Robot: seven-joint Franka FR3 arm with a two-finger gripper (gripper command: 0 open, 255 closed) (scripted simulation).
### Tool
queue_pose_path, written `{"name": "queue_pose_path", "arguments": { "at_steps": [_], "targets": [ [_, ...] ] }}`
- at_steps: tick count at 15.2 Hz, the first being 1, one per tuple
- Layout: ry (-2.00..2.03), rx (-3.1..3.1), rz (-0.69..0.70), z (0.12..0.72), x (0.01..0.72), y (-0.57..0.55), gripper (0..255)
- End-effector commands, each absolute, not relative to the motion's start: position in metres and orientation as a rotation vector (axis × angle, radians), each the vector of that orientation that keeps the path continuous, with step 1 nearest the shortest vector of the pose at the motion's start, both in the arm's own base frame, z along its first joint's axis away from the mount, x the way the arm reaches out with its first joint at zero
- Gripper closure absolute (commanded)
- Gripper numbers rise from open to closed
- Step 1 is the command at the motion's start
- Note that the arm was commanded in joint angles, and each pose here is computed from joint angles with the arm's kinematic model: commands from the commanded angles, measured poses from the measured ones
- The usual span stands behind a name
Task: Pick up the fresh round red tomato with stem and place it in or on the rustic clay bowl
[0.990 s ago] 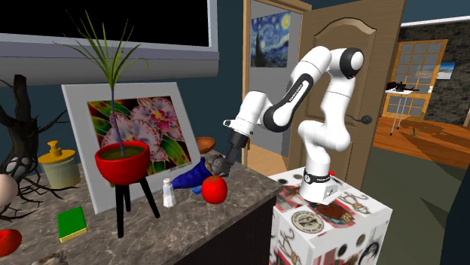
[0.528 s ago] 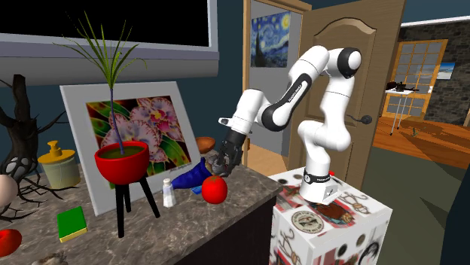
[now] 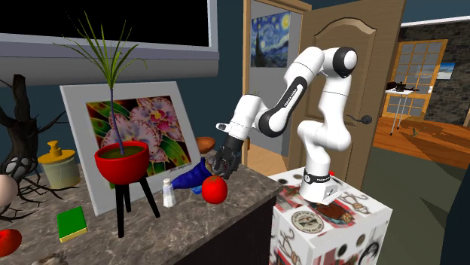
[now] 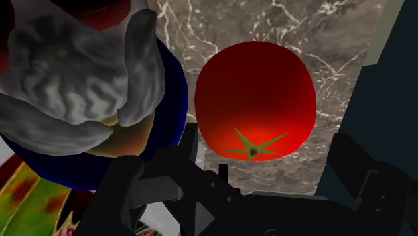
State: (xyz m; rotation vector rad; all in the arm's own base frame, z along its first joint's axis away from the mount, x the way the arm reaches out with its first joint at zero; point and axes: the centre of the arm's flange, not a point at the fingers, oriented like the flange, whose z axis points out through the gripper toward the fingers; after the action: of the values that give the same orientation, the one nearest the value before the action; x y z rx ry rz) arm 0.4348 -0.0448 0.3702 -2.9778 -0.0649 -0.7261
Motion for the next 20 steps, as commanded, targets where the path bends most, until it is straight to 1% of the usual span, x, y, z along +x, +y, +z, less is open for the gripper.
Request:
{"name": "queue_pose_path", "arguments": {
  "at_steps": [1,3,4,13,20],
  "targets": [
    [-0.065,-2.978,-0.726,0.370,0.435,-0.045,0],
    [-0.065,-2.978,-0.726,0.370,0.435,-0.045,0],
    [-0.065,-2.978,-0.726,0.370,0.435,-0.045,255],
    [-0.065,-2.978,-0.726,0.370,0.435,-0.045,255],
    [-0.065,-2.978,-0.726,0.407,0.435,-0.045,255]
  ]
}}
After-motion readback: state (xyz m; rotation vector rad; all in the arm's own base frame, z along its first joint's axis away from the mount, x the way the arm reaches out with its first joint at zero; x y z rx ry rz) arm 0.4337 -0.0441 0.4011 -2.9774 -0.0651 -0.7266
